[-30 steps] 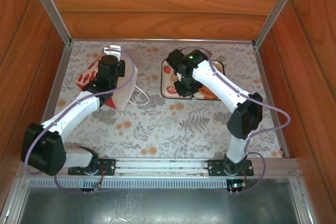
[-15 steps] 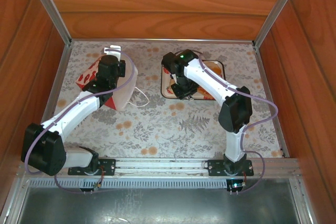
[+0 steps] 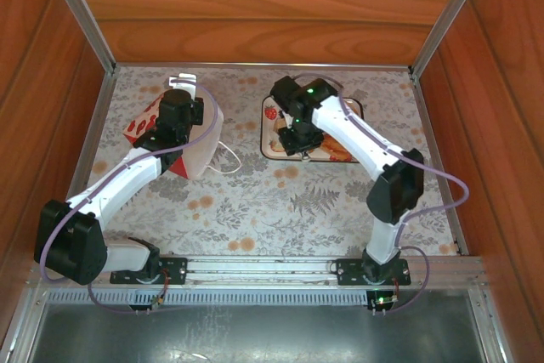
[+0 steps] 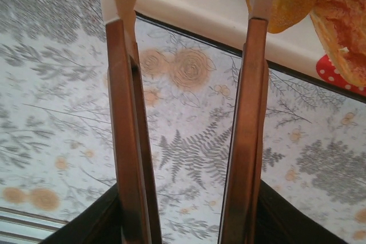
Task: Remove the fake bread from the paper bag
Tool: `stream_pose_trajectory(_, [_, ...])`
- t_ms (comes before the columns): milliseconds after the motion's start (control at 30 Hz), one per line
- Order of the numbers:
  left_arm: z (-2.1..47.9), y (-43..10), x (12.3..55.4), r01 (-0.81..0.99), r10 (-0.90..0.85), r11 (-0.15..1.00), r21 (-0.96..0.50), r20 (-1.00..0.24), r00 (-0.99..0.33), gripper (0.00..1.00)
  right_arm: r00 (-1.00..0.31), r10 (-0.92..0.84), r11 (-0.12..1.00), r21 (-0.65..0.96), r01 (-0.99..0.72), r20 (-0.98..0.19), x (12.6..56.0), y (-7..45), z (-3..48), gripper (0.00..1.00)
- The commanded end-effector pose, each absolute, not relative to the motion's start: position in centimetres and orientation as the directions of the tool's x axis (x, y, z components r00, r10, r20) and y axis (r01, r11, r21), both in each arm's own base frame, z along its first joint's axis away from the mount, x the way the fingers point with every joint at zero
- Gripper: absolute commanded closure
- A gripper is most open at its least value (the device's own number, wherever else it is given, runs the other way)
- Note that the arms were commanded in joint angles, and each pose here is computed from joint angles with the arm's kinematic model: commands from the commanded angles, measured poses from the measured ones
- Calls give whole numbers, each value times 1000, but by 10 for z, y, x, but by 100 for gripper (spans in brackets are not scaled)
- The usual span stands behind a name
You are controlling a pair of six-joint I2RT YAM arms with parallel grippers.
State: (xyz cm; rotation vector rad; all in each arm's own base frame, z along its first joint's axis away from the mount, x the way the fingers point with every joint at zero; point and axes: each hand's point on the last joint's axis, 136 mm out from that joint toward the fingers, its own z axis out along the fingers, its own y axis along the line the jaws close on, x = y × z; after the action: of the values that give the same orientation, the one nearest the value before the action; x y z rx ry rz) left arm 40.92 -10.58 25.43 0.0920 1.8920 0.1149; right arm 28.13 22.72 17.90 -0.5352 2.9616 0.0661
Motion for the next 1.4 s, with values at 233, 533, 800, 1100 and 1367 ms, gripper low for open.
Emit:
stream_pose_trajectory(233, [262, -104, 407, 8, 91, 996, 92, -950, -300, 100, -971, -110, 918, 353, -182, -214, 279, 250, 185, 50])
stream_pose_trajectory(533, [263, -103, 403, 10, 88, 996, 89, -951, -296, 100, -981, 51, 886, 461, -43, -190, 291, 239, 162, 53])
stream_pose_trajectory(800, [264, -101, 400, 5, 86, 996, 88, -953, -292, 100, -988, 57, 865, 501, -22, -143, 289, 243, 148, 53])
stream_pose_trajectory(1100, [264, -102, 400, 11, 86, 996, 86, -952, -292, 100, -991, 62, 862, 507, -6, -119, 293, 245, 134, 53])
stream_pose_trajectory(1367, [263, -104, 402, 14, 84, 996, 84, -952, -294, 100, -992, 66, 865, 502, 3, -108, 297, 245, 126, 52])
